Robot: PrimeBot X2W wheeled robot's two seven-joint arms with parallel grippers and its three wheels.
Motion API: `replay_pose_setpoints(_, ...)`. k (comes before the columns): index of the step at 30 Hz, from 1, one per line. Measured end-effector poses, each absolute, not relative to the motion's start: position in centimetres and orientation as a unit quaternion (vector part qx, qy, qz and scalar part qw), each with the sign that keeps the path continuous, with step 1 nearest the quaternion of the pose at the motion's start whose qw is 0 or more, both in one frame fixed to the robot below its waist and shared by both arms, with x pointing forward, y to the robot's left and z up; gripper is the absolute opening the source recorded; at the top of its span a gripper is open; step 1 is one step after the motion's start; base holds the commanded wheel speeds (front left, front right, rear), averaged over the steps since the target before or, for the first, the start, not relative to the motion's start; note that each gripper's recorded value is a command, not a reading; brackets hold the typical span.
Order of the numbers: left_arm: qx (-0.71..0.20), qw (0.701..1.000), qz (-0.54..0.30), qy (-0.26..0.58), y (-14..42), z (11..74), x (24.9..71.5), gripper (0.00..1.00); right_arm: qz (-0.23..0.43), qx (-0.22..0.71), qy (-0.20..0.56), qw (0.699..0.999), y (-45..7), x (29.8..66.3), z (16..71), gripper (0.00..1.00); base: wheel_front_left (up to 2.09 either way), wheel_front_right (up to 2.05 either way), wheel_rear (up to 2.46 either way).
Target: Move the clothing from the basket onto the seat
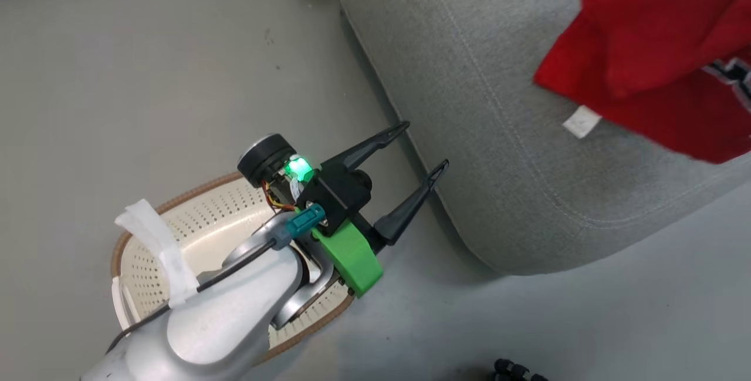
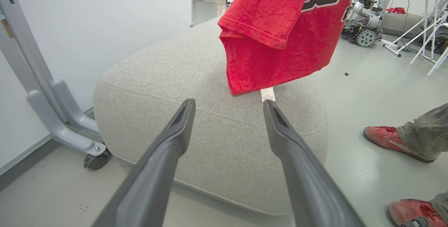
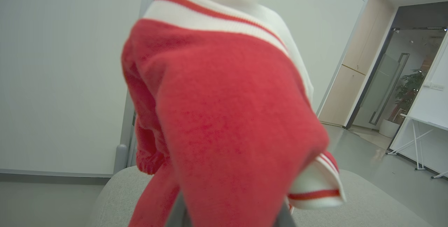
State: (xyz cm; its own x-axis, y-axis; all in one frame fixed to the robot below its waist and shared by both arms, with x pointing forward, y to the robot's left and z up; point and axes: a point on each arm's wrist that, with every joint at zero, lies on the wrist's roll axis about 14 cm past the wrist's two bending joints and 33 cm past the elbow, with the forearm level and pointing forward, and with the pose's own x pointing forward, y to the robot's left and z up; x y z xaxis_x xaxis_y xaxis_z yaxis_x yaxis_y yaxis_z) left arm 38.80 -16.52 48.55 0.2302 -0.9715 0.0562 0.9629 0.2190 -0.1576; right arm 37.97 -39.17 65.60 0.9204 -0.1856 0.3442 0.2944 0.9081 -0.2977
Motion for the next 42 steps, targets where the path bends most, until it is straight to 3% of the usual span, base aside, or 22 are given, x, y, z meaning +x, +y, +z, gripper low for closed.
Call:
replay_pose_setpoints(6,-0.104,0.795,-0.595,0.055,-15.0,44.9,41.6,1.0,-0.133,-0.201,-0.113,0.964,-42.5,44.0,64.7,0.0,0.0,0.0,0.0)
replay_pose_setpoints(13,-0.123,0.804,-0.576,0.08,-13.9,41.4,43.2,1.0,-0.144,-0.12,0.002,0.982,-43.8,50.3,54.3,0.0,0.0,0.0,0.0)
replay_pose_setpoints(19,-0.125,0.82,-0.548,0.107,-12.1,38.6,44.1,1.0,-0.175,-0.089,0.069,0.978,-44.7,52.6,46.4,0.0,0.0,0.0,0.0)
replay_pose_setpoints(20,-0.126,0.823,-0.543,0.109,-11.8,38.4,44.3,1.0,-0.181,-0.087,0.076,0.977,-45.0,52.6,45.6,0.12,0.0,0.0,0.0)
replay_pose_setpoints(21,-0.126,0.827,-0.537,0.111,-11.4,38.1,44.5,1.0,-0.189,-0.087,0.082,0.975,-45.3,52.6,44.8,1.0,0.0,0.0,0.0)
replay_pose_setpoints(26,-0.119,0.842,-0.511,0.128,-9.9,37.0,45.2,1.0,-0.195,-0.104,0.075,0.972,-45.0,53.7,44.0,1.0,0.0,0.0,0.0)
replay_pose_setpoints(30,-0.117,0.853,-0.491,0.132,-9.0,37.1,45.2,1.0,-0.192,-0.157,0.027,0.968,-44.3,53.7,47.6,1.0,0.0,0.0,0.0)
replay_pose_setpoints(36,-0.12,0.876,-0.445,0.139,-7.6,37.9,44.6,1.0,-0.183,-0.161,0.031,0.969,-39.6,49.5,46.2,1.0,0.0,0.0,0.0)
replay_pose_setpoints(42,-0.113,0.916,-0.361,0.137,-4.4,39.0,44.6,1.0,-0.112,-0.108,0.037,0.987,-31.9,46.5,44.9,1.0,0.0,0.0,0.0)
